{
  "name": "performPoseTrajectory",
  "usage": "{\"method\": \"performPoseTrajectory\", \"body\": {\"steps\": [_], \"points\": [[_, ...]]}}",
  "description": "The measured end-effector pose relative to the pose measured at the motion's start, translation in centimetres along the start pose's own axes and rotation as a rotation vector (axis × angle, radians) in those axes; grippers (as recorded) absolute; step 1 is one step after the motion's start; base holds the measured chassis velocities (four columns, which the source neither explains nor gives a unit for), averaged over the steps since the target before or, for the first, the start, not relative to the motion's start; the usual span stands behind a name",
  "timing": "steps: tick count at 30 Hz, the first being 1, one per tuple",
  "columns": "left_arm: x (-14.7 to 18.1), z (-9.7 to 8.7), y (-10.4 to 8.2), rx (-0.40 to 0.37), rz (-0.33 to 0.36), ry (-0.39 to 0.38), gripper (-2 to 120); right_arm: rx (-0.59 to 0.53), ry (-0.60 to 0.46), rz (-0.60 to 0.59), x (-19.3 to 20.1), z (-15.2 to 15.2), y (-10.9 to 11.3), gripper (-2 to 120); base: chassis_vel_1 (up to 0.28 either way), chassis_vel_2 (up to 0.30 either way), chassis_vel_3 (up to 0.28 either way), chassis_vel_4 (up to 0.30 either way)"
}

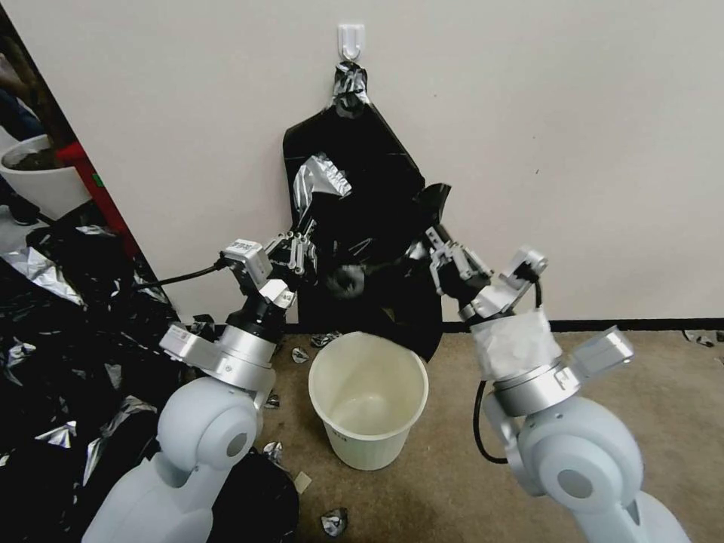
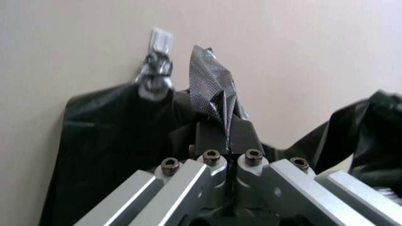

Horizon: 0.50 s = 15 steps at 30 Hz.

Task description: Place a trash bag onto the trash bin.

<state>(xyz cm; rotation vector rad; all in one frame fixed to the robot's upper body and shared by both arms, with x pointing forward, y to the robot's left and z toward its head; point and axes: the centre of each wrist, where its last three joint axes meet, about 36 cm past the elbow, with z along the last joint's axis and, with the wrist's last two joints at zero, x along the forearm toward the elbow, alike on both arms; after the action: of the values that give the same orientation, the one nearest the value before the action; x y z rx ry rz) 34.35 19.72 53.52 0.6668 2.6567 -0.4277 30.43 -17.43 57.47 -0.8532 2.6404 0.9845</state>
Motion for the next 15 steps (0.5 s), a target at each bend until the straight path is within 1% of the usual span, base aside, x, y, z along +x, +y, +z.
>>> {"method": "performPoseTrajectory", "body": {"steps": [2,3,7,8,10,11,13,15], "points": [[0.4,0.8,0.2,-0.035,-0.015,0.024,0,-0.006,0.039,0.039,0.3,1.3,-0.5,0,0.000,0.000,0.000,0.000],[0.4,0.8,0.2,-0.035,-0.015,0.024,0,-0.006,0.039,0.039,0.3,1.3,-0.5,0,0.000,0.000,0.000,0.000],[0.7,3.1,1.1,-0.098,-0.043,0.047,0,-0.003,0.101,0.138,0.5,5.1,-3.0,0,0.000,0.000,0.000,0.000],[0.7,3.1,1.1,-0.098,-0.043,0.047,0,-0.003,0.101,0.138,0.5,5.1,-3.0,0,0.000,0.000,0.000,0.000],[0.9,4.4,1.7,-0.107,-0.055,0.063,0,0.001,0.116,0.167,0.5,6.4,-3.8,0,0.000,0.000,0.000,0.000],[0.9,4.4,1.7,-0.107,-0.055,0.063,0,0.001,0.116,0.167,0.5,6.4,-3.8,0,0.000,0.000,0.000,0.000],[1.4,6.4,2.3,-0.118,-0.079,0.100,0,0.002,0.127,0.185,0.4,7.4,-4.3,0,0.000,0.000,0.000,0.000],[2.3,8.7,2.7,-0.126,-0.099,0.144,0,0.026,0.140,0.204,0.5,8.6,-5.0,0,0.000,0.000,0.000,0.000]]}}
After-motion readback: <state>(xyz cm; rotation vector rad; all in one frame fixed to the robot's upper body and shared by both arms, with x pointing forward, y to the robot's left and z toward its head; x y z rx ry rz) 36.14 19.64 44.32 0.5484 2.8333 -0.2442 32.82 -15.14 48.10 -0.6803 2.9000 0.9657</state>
